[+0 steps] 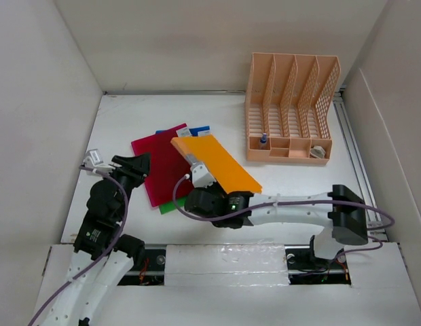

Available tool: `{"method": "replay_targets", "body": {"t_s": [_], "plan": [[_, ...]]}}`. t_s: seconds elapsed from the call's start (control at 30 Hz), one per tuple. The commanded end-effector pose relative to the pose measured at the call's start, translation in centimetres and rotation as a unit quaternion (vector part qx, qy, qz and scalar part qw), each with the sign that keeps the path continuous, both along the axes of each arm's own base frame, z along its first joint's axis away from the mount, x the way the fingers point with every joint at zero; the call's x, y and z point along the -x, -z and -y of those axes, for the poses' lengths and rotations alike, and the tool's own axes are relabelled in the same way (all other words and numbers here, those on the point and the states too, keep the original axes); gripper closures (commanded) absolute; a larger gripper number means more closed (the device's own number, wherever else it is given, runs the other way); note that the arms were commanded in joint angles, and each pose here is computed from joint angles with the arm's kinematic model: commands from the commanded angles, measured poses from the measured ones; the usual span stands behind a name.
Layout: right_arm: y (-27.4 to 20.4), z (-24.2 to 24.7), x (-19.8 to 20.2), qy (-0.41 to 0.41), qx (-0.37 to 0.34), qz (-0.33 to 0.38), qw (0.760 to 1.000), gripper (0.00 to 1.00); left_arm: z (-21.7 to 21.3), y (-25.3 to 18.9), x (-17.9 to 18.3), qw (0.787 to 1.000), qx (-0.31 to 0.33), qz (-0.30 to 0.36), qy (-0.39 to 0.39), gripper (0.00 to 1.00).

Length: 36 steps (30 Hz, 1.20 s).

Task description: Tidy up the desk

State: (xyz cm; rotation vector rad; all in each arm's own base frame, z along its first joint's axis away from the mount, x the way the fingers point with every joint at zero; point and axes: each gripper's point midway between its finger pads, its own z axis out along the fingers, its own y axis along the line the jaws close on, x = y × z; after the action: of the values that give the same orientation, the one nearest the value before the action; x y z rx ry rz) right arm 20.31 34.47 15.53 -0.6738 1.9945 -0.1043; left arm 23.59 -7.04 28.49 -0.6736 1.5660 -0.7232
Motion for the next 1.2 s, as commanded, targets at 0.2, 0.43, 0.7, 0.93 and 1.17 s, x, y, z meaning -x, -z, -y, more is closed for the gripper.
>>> {"method": "replay_targets", "body": {"t_s": [0.2,0.43,0.7,0.93,1.17], "plan": [[-8.7,-0.7,-0.3,-0.027,-0.176,0.062,0.982,1.00,-0.1,-5.3,0.8,0.997,-0.001,0.071,0.009,0.47],[-6.7,-0.5,0.5,-0.041,-0.186,0.026,0.981,1.00,7.4,2.9,-2.0,0.984,0.011,-0.056,0.169,0.30],[-6.9,-0.5,0.9,-0.050,-0.210,0.020,0.976,1.00,12.3,9.4,-4.4,0.955,0.030,-0.143,0.259,0.12],[-7.0,-1.0,1.3,-0.065,-0.221,0.013,0.973,1.00,13.1,11.3,-6.6,0.956,0.073,-0.153,0.241,0.10],[-7.6,-0.8,1.8,-0.079,-0.234,0.005,0.969,1.00,12.9,12.5,-8.9,0.964,0.092,-0.136,0.207,0.42]]}}
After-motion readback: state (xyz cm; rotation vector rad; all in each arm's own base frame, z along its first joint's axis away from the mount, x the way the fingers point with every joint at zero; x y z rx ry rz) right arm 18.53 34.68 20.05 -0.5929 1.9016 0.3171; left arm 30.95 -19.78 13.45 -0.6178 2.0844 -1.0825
